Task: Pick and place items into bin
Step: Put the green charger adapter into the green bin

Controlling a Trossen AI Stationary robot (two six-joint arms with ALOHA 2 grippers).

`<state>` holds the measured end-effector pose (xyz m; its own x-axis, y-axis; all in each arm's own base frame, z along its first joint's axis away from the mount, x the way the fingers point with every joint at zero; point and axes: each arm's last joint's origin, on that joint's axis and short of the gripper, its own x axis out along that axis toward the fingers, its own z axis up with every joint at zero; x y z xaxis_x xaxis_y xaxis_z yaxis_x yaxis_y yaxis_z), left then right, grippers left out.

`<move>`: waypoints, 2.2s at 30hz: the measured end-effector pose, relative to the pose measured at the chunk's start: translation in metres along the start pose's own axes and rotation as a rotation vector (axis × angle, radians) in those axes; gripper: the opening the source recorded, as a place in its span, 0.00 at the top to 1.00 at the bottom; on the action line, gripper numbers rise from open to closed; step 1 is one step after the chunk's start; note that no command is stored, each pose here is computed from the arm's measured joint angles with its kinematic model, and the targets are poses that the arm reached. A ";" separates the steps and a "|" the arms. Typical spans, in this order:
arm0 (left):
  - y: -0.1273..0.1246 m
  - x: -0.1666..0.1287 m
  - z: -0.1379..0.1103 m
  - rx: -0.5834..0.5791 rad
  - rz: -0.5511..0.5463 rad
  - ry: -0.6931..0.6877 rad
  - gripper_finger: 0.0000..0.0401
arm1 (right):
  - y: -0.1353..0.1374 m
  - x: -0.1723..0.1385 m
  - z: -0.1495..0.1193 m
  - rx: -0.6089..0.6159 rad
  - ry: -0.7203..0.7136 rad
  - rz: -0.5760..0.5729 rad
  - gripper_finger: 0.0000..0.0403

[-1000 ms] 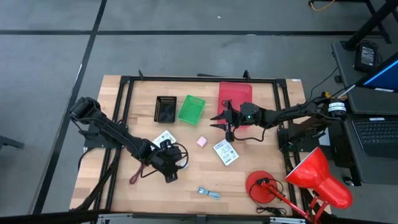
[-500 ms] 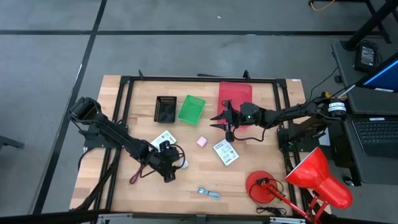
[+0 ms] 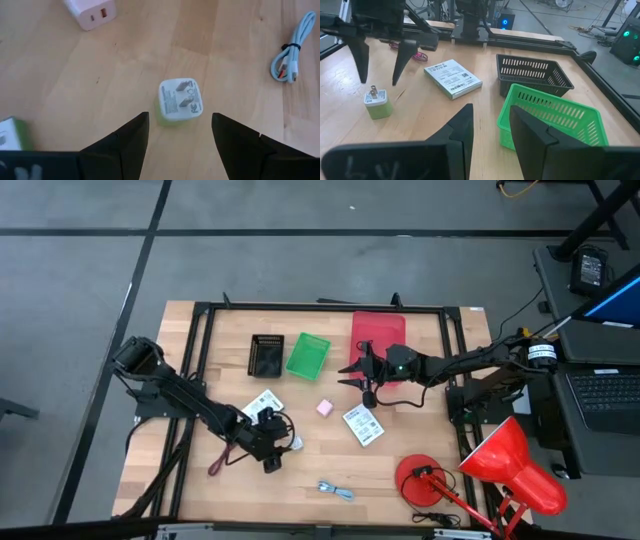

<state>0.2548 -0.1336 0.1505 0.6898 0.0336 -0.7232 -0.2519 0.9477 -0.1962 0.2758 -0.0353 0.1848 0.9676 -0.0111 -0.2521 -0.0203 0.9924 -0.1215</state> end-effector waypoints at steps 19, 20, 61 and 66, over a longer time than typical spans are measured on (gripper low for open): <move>0.000 0.046 -0.006 -0.003 -0.035 -0.027 0.47 | 0.000 0.000 0.000 0.020 0.000 0.000 0.73; 0.001 0.046 -0.006 -0.005 -0.026 -0.036 0.47 | 0.000 0.000 0.000 0.020 0.000 0.000 0.73; 0.007 0.023 0.013 0.285 0.021 -0.093 0.65 | 0.000 0.000 -0.002 0.021 0.015 0.002 0.73; 0.012 -0.011 0.028 0.313 0.059 -0.135 0.65 | 0.000 0.000 -0.002 0.022 0.021 0.003 0.73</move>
<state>0.2633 -0.1139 0.1743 0.7694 0.1129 -0.6287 -0.0880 0.9936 0.0707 0.2753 -0.0352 0.1826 0.9622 -0.0108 -0.2722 -0.0171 0.9949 -0.0997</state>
